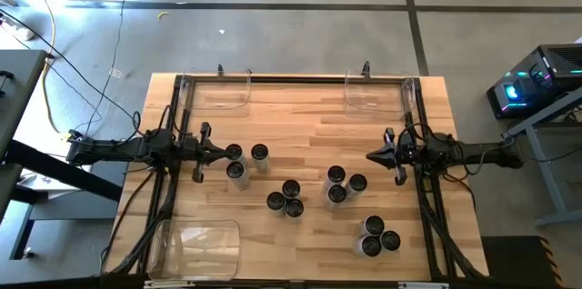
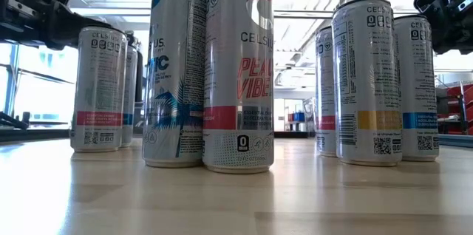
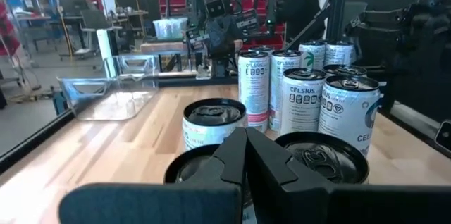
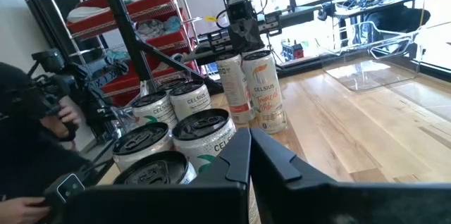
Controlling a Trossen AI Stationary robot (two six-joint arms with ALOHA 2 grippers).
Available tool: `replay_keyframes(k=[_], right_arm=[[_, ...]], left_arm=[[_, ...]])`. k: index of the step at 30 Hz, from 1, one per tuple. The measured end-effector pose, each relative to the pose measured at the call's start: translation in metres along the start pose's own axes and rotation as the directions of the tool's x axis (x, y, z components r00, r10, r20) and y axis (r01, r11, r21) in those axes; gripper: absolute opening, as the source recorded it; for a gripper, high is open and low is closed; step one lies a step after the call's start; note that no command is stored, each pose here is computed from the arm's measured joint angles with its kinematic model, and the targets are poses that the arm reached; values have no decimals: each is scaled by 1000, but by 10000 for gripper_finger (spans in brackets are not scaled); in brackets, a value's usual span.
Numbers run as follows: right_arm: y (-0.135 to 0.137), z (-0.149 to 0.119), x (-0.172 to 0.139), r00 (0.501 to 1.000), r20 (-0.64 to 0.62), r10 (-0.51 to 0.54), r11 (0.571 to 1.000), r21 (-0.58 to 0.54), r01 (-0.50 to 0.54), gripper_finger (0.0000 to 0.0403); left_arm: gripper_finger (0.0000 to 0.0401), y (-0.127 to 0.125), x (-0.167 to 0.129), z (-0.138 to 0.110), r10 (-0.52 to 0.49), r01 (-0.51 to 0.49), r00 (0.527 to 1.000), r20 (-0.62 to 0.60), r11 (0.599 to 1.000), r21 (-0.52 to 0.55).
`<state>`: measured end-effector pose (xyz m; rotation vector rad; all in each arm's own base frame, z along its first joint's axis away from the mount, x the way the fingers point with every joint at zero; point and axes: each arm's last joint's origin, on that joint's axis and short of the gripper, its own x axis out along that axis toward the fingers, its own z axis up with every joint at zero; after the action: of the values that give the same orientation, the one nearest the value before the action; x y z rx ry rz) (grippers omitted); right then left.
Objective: Sort soda cans
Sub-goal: Put the white-blue soda can into the top right transparent bin
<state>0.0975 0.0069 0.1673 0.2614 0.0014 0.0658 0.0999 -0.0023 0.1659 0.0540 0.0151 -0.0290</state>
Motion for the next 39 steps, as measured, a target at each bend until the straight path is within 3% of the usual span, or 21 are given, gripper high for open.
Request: replay_keyframes(k=[4, 9, 14, 21, 30, 34, 39], right_arm=[[0, 0, 0, 1000, 0, 0, 1000, 0, 0, 0], [0, 0, 0, 1000, 0, 0, 1000, 0, 0, 0], [0, 0, 0, 1000, 0, 0, 1000, 0, 0, 0], [0, 0, 0, 1000, 0, 0, 1000, 0, 0, 0], [0, 0, 0, 1000, 0, 0, 1000, -11, 0, 0], [0, 0, 0, 1000, 2, 0, 992, -126, 0, 0], [0, 0, 0, 1000, 7, 1, 997, -82, -1, 0]], left_arm=[[0, 0, 0, 2, 2, -3, 1000, 23, 1000, 30], [0, 0, 0, 8, 6, -1, 996, 85, 999, -52], [0, 1, -1, 12, 9, -1, 993, 122, 998, -60], [0, 1, 0, 8, 7, 2, 996, 85, 995, -103], [0, -1, 0, 7, -33, 53, 996, 77, 960, -275], [0, -2, 0, 7, -70, 89, 994, 79, 957, -277], [0, -2, 0, 8, -70, 91, 994, 83, 957, -277]])
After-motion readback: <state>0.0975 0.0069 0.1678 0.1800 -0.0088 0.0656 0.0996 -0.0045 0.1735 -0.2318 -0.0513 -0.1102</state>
